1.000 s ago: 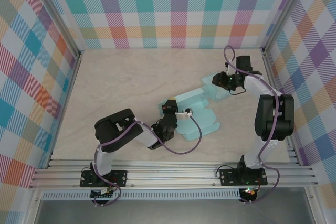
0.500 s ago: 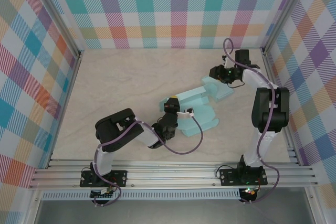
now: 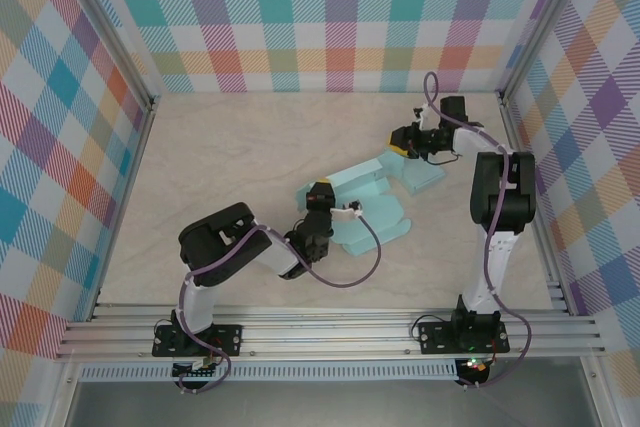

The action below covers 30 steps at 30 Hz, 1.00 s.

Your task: Fold the paper box

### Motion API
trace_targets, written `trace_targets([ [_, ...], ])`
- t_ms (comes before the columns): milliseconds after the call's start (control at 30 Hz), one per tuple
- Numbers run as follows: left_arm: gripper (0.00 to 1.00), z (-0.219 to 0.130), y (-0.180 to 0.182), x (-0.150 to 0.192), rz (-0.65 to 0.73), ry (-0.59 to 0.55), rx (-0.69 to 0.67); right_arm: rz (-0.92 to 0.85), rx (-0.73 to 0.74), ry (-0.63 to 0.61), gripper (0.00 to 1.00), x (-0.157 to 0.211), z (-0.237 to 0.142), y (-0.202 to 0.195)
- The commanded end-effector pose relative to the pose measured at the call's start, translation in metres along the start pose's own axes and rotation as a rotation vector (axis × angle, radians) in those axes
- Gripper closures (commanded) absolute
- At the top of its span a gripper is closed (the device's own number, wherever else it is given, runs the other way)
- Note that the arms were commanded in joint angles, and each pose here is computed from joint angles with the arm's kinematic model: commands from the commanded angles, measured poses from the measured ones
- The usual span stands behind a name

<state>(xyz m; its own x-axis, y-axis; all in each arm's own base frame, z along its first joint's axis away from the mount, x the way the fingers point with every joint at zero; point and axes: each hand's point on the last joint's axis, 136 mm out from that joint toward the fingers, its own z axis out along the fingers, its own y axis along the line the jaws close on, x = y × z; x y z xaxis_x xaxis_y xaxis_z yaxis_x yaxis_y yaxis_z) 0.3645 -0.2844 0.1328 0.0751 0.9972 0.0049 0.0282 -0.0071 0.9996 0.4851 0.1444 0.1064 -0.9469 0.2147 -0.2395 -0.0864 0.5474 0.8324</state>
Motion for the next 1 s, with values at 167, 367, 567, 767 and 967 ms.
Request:
trace_targets([
  [167,1.00,0.005,0.008,0.014,-0.039,0.034,-0.024,-0.010,-0.122,0.038,0.74,0.013,0.006,0.019],
  [367,1.00,0.008,-0.012,0.012,-0.001,0.039,-0.001,-0.007,-0.152,0.053,0.76,0.018,0.010,0.018],
  [567,1.00,0.009,-0.013,0.013,0.007,0.049,0.001,-0.021,-0.185,0.062,0.78,0.022,0.011,0.020],
  [767,1.00,0.010,-0.012,0.016,0.006,0.058,-0.002,-0.024,-0.201,0.068,0.80,0.029,0.010,0.021],
  [967,1.00,0.011,-0.014,0.015,0.011,0.056,0.001,-0.022,-0.263,0.069,0.81,0.041,0.005,0.032],
])
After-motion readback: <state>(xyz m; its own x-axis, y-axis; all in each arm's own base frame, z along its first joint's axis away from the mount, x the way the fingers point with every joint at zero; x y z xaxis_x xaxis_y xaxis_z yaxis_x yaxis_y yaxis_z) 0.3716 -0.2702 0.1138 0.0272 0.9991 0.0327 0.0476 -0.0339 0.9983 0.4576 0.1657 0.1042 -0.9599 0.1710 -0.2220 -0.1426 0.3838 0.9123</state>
